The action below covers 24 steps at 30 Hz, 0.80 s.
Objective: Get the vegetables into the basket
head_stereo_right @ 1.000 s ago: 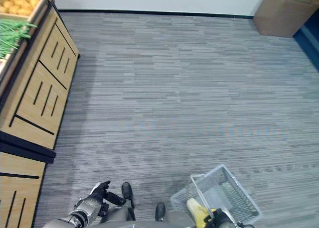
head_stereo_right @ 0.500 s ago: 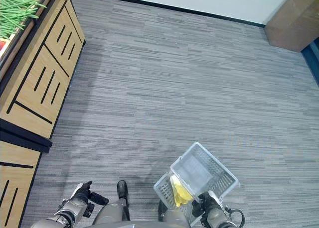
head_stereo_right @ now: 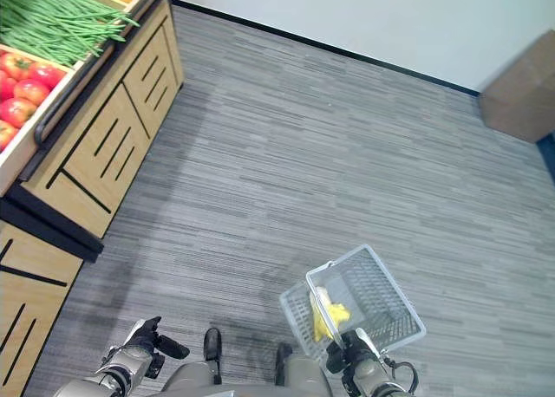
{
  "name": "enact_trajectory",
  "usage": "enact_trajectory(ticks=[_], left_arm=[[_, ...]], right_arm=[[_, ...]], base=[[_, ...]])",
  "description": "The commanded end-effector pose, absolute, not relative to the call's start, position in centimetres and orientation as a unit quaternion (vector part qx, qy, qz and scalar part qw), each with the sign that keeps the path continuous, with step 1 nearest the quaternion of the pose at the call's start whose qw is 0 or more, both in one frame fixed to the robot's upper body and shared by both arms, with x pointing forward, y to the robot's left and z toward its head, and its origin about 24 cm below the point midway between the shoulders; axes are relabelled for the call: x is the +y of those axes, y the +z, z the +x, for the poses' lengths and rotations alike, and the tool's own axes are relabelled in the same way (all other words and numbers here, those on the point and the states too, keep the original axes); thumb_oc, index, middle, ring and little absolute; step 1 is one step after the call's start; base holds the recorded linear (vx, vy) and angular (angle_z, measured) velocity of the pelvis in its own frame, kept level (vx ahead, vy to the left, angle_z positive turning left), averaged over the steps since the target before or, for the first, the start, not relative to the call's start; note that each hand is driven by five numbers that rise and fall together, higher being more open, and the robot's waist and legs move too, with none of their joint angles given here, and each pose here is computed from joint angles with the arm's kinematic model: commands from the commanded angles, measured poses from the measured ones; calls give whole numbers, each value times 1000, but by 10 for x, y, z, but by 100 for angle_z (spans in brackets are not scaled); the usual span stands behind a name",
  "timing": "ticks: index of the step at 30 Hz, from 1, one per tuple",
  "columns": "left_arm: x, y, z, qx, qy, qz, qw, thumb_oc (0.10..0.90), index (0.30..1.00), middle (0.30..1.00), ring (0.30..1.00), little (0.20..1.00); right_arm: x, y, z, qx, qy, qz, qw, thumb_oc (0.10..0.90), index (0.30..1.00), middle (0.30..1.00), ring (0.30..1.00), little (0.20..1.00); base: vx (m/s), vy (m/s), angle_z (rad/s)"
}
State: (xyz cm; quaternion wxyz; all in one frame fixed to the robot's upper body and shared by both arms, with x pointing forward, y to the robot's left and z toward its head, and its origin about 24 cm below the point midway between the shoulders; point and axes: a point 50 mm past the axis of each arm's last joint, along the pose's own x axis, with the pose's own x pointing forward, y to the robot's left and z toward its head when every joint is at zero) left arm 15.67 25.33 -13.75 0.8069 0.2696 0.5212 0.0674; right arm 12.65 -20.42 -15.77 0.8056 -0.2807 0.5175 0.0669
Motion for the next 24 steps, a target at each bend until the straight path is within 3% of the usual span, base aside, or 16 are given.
enact_trajectory(ticks=[1,5,11,19,24], left_arm=[[256,-133,164,506,77,270,815,900,1000,1000,1000,1000],[250,-137,161,510,70,268,814,900,1000,1000,1000,1000],[244,-138,161,510,81,251,819,900,1000,1000,1000,1000],[245,-129,178,468,192,154,849,900,1000,1000,1000,1000],[240,-123,192,454,171,167,858,900,1000,1000,1000,1000]], right_arm=[[-226,-158,110,537,39,-287,792,400,300,300,300,300],[-227,-159,107,541,37,-289,789,400,300,300,300,300],[-233,-156,114,533,40,-309,786,400,300,300,300,300],[-238,-156,107,530,13,-306,791,400,300,300,300,300],[-257,-154,93,548,-12,-308,778,400,300,300,300,300]], base=[[99,-32,121],[-2,-56,128],[28,-101,40],[24,-91,39],[-77,12,88]])
